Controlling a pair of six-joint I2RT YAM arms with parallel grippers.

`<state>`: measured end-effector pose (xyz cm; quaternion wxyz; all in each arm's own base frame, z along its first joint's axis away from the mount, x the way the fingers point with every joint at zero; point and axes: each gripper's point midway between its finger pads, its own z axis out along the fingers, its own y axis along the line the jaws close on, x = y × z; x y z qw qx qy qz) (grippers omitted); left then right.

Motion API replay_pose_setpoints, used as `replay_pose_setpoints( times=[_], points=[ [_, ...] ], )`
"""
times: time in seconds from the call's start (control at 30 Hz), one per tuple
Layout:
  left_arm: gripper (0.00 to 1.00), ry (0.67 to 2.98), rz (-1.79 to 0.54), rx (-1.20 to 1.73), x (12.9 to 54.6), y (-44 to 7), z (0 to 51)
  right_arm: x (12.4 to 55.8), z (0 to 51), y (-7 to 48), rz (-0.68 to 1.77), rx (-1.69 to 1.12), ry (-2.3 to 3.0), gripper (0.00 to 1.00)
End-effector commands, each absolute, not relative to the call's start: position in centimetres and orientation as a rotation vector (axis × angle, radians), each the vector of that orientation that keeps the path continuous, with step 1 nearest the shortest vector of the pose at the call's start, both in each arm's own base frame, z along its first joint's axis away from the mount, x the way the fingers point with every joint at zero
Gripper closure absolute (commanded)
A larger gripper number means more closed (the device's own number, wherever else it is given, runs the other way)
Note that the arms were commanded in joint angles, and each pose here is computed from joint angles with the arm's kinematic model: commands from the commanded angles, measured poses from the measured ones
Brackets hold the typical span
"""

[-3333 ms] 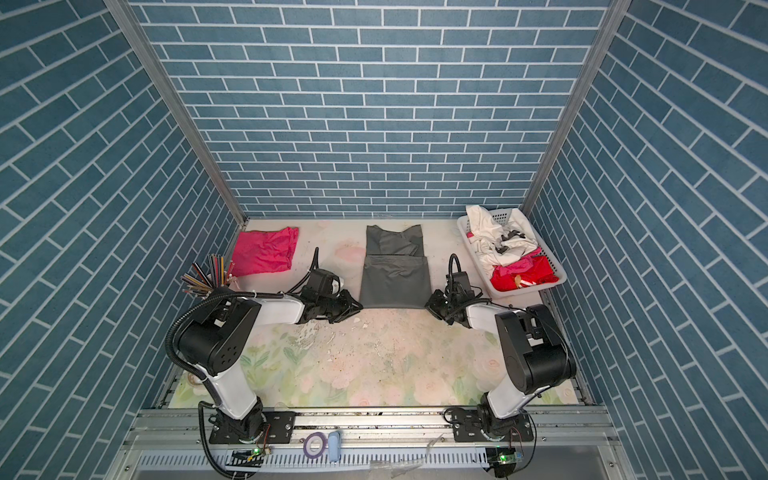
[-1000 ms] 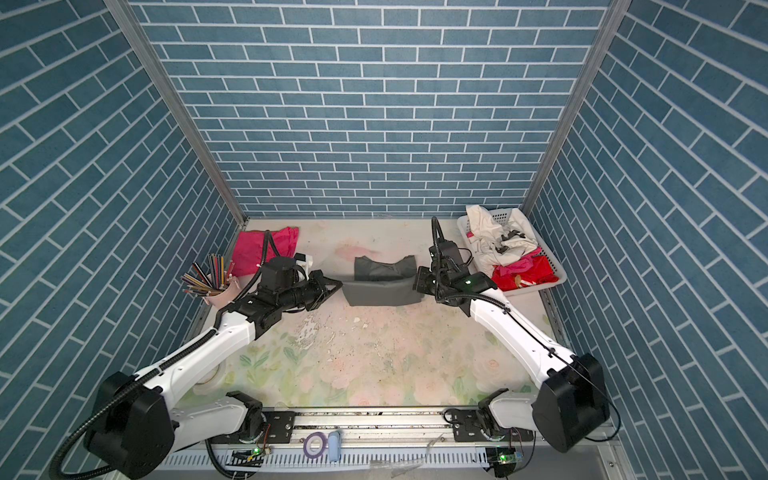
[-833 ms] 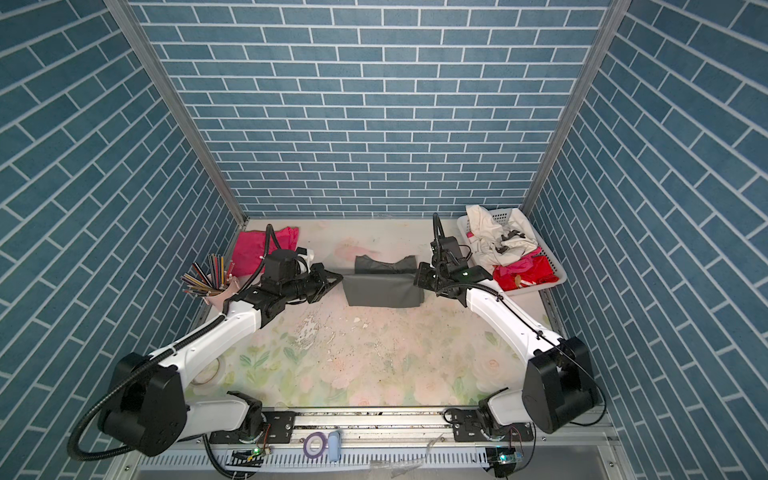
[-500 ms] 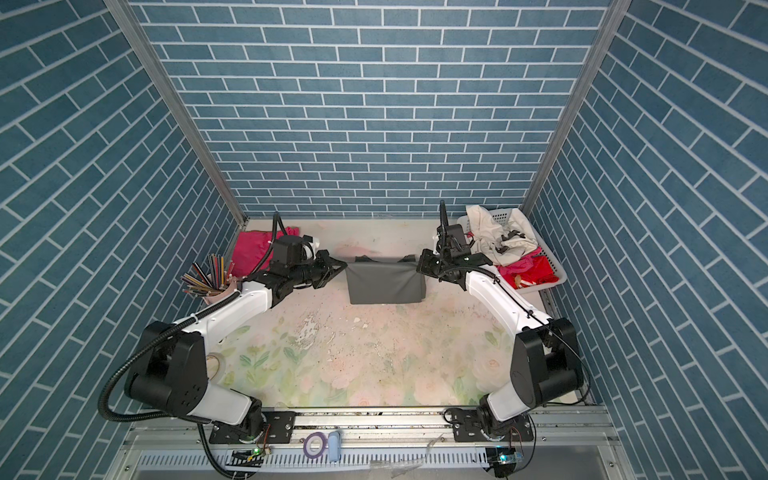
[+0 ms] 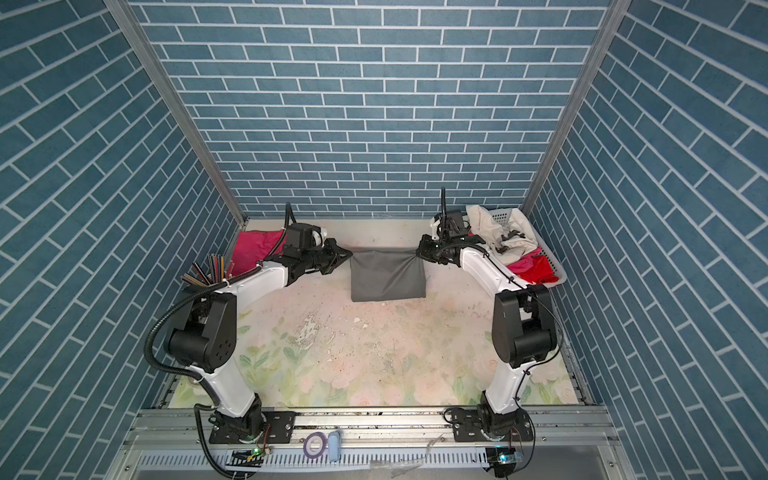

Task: Fold and stack the t-shirts

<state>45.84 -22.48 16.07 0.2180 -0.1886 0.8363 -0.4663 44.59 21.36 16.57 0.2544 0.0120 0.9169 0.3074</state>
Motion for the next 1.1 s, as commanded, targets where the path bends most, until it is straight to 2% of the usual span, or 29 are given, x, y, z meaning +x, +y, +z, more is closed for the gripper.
replay_pose_setpoints(
  times=[0.0, 0.33, 1.07],
  points=[
    [1.0, 2.26, -1.314, -0.483, 47.9, -22.5, 17.5, 45.7, 17.0, 21.7, 0.859, -0.022, 2.469, 1.0],
    [1.0, 2.298, -1.31, -0.512, 50.1, -22.5, 14.6, 47.9, 15.0, 21.5, 0.899, -0.008, 2.482, 1.0],
    [1.0, 2.293, -1.305, -0.558, 53.1, -22.0, 12.3, 51.4, 13.1, 22.3, 1.024, 0.017, 2.464, 1.0]
  ],
)
